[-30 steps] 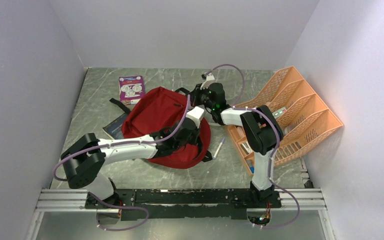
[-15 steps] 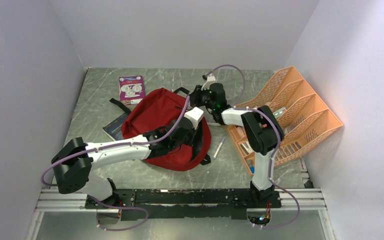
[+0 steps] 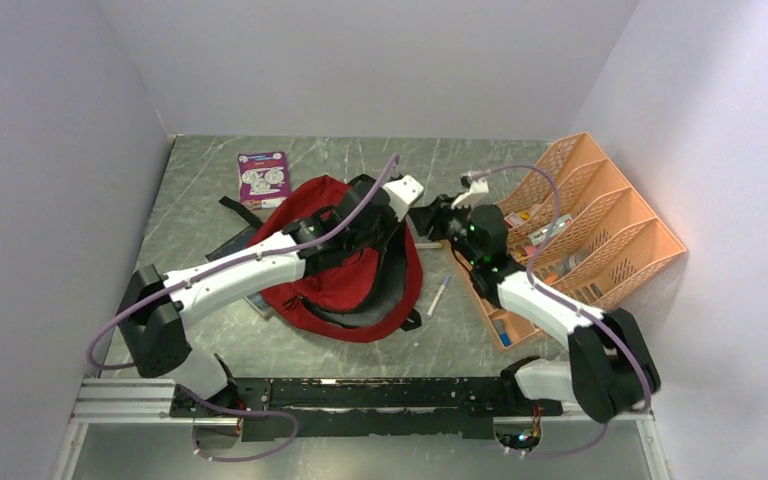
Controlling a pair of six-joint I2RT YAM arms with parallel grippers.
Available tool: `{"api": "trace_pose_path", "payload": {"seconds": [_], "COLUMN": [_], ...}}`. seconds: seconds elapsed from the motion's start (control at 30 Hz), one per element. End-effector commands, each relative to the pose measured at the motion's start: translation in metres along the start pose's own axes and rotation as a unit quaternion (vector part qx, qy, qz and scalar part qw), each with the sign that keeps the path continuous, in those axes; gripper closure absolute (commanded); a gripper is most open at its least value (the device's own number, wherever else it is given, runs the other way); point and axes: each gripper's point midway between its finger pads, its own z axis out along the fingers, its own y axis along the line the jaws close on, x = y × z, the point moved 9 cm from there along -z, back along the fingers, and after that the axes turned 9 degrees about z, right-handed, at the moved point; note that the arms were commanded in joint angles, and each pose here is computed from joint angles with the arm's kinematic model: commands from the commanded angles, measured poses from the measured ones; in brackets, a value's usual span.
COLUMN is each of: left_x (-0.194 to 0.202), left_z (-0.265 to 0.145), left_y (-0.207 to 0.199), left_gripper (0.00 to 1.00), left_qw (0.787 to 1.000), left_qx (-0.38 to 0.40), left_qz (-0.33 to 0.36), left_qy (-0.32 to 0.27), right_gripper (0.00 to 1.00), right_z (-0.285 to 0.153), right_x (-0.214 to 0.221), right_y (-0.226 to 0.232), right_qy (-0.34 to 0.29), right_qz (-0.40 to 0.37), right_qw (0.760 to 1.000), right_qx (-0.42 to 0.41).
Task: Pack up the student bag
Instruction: Unzip the student bag at the center of the board.
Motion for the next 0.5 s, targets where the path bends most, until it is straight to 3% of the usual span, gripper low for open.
{"api": "trace_pose_path", "payload": {"seconds": [0.0,0.23,0.47], "left_x": [-0.007,-0.015,-0.018], "left_z": [0.007,0.013,0.010], "left_y": [0.007,0.020,0.019], "left_gripper": [0.95,0.95,0.95], "left_qw": [0.997,0.998,0.998], "left_qx": [0.026,0.028,0.040], "left_qz": [0.062,0.049,0.040], "left_qy": [0.025,0.023,0.018], "right_gripper": [0.58,0.63,0.78], "right_z": [-0.036,-0.067,-0.057], "right_x": [0.015,0.039,0.076], "right_y": [0.004,0.029,0.039], "right_qy": [0.017,0.043,0.081], "right_qz": [0.053,0.080,0.111], "right_qw": [0.998,0.995,0.991], "right_qx": [0.000,-0.037,-0.004]}}
